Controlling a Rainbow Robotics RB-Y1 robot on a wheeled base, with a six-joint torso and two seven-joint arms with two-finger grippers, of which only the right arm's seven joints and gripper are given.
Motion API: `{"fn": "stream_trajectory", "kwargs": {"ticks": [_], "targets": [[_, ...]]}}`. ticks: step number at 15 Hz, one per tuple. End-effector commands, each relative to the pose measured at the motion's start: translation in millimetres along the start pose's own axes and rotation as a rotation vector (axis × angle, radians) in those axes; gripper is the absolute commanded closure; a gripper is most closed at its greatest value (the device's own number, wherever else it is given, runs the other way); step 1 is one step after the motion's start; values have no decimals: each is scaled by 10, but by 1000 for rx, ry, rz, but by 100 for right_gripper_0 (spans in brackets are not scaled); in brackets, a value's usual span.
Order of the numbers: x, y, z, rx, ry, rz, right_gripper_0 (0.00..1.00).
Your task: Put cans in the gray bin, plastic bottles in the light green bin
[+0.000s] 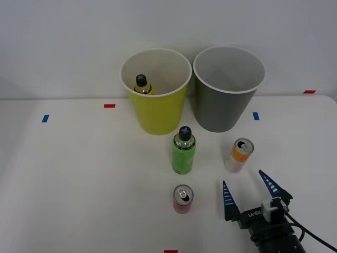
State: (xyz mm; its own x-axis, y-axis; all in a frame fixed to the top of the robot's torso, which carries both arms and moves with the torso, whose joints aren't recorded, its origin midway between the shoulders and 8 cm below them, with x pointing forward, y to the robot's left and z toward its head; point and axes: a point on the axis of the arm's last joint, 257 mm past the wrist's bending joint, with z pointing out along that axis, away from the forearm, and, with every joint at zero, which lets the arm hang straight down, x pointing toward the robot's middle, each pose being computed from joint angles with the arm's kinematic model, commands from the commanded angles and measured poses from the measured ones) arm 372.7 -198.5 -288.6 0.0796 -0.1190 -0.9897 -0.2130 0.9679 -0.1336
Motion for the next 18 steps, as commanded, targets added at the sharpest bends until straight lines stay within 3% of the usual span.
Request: {"fn": "stream_trajectory", "kwargs": {"ticks": [1,13,18], "targets": [[-100,43,210,1,-17,37,0],[-307,0,720,28,-25,106,0],[-337,-54,802,37,-22,96,0]]}}
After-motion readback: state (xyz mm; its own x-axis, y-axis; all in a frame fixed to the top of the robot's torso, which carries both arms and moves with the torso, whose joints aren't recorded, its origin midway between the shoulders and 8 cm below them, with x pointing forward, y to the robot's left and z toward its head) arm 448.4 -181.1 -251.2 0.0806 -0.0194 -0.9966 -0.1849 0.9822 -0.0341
